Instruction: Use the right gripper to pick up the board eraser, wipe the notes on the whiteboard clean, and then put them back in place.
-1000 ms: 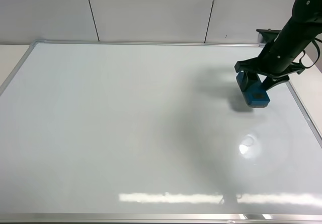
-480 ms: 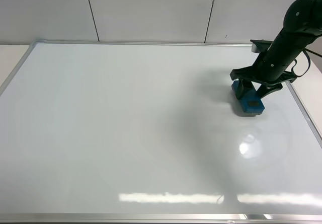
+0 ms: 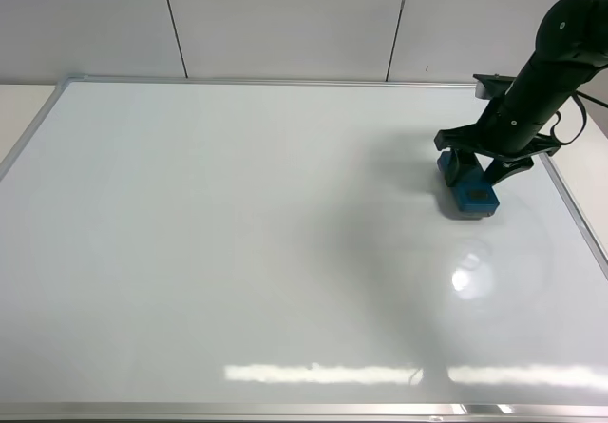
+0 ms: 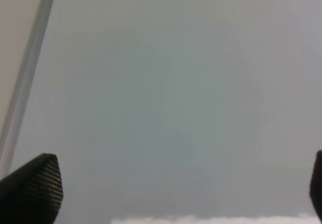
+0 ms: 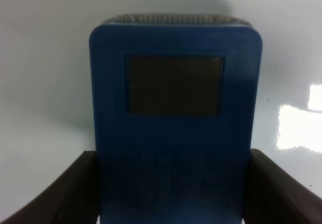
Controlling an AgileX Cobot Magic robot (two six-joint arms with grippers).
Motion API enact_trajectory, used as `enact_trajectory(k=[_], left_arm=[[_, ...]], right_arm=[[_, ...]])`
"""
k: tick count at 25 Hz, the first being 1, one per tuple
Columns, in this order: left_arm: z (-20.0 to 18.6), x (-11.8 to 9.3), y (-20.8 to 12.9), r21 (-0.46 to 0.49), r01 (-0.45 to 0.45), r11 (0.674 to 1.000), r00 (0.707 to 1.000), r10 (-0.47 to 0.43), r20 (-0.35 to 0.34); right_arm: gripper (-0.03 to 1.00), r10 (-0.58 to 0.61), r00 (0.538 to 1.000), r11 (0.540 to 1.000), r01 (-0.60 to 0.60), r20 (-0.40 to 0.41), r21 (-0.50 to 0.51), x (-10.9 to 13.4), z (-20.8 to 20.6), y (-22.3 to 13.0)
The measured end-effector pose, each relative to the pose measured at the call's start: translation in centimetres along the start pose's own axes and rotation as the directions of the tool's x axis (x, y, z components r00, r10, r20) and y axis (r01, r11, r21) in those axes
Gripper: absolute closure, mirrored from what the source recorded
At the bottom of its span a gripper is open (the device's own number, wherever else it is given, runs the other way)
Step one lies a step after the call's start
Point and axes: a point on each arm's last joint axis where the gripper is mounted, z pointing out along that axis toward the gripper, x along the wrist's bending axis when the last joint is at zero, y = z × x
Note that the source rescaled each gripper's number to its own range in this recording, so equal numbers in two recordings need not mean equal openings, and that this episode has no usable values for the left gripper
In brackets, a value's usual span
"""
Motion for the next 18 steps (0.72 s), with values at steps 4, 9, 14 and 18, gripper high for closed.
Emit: enact_trajectory(k=[4, 9, 14, 18], left_arm=[[0.0, 0.0, 0.0, 0.0, 0.0, 1.0, 1.0, 0.0, 0.0], [0.0, 0.0, 0.0, 0.0, 0.0, 1.0, 1.0, 0.0, 0.0], [0.0, 0.0, 0.0, 0.0, 0.0, 1.0, 1.0, 0.0, 0.0], [0.0, 0.0, 0.0, 0.0, 0.0, 1.0, 1.0, 0.0, 0.0]], right_arm=[[0.5, 0.032, 0.999, 0.999, -0.032, 0.002, -0.005, -0.02, 0.0, 0.04], [0.01, 0.004, 1.0, 1.0, -0.004, 0.0, -0.008, 0.0, 0.0, 0.07], [-0.02, 0.003, 1.0, 1.0, -0.003, -0.007, -0.009, 0.06, 0.0, 0.09], [-0.03, -0.001, 1.0, 1.0, 0.001, -0.025, -0.012, 0.23, -0.01, 0.11]])
